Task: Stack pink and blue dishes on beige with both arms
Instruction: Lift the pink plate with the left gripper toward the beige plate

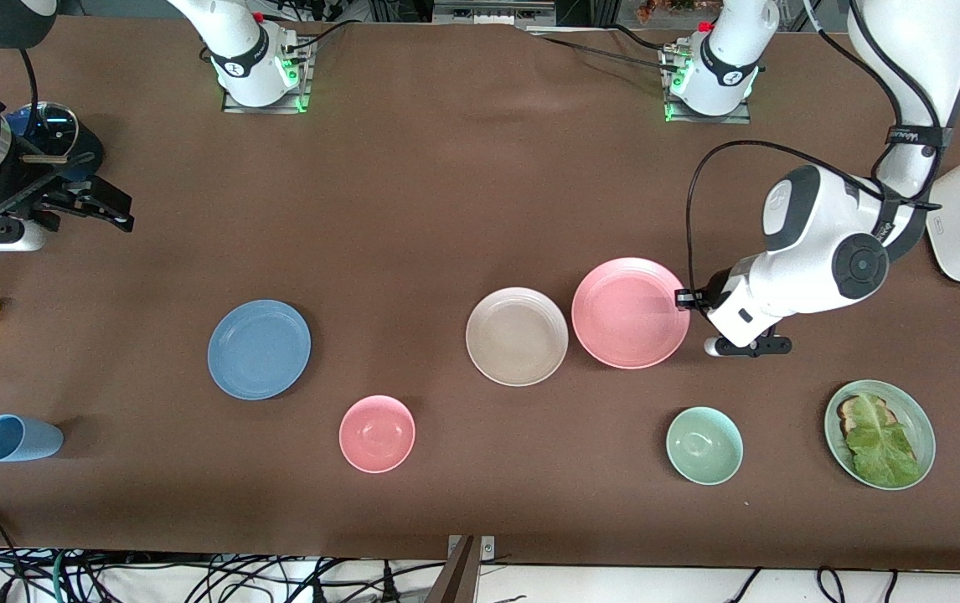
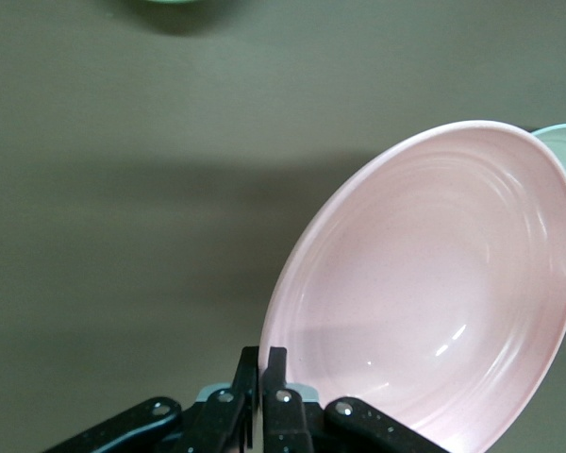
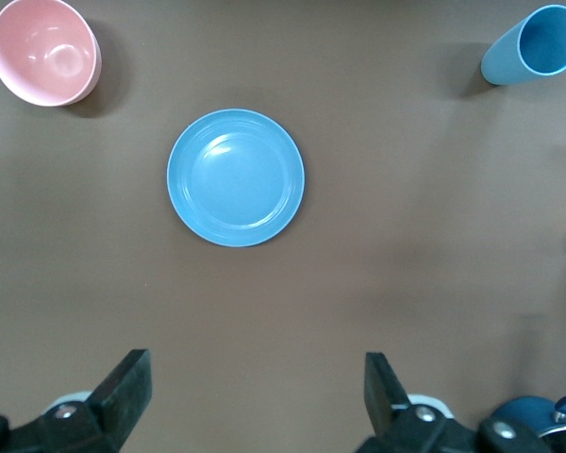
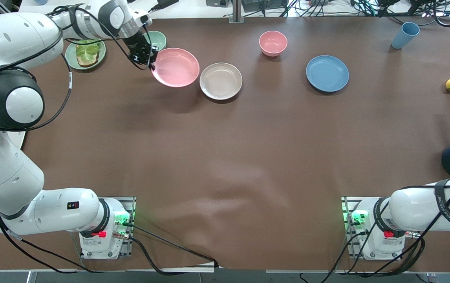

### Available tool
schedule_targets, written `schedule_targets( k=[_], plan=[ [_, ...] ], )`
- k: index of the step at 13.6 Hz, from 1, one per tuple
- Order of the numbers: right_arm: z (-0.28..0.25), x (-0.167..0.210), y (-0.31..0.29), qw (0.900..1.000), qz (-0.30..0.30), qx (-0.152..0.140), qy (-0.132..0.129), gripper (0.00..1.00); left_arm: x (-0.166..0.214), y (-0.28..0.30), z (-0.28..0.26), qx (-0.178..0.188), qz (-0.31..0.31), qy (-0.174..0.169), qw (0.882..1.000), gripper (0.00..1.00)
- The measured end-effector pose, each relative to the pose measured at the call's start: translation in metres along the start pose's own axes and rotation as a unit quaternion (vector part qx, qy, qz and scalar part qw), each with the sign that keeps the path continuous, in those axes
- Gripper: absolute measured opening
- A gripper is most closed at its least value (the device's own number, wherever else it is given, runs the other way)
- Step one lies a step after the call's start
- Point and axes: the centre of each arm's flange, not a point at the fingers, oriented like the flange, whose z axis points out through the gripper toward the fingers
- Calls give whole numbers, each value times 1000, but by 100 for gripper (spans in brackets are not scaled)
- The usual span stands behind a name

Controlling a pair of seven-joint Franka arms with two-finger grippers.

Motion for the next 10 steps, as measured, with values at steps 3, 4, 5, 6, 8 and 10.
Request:
schedule_targets(
  k=[3,4,5,6,8,10],
  plan=[
    [0,0,0,1000,0,0,1,100,-8,52,21,-3,-17,10,1000,5],
    [0,0,1,1000,1,0,0,100,-11,68,34,-5,-18,10,1000,5],
    [2,1,2,1000,2,0,-1,100,-14,82,48,-7,-20,11,1000,5],
    [4,2,7,1000,6,0,-2,100,-16,96,64,-10,-23,12,1000,5],
    [7,4,17,1000,14,0,-5,100,-18,116,93,-18,-26,18,999,5],
    [8,5,20,1000,17,0,-5,100,-18,125,110,-22,-26,18,999,5]
  ],
)
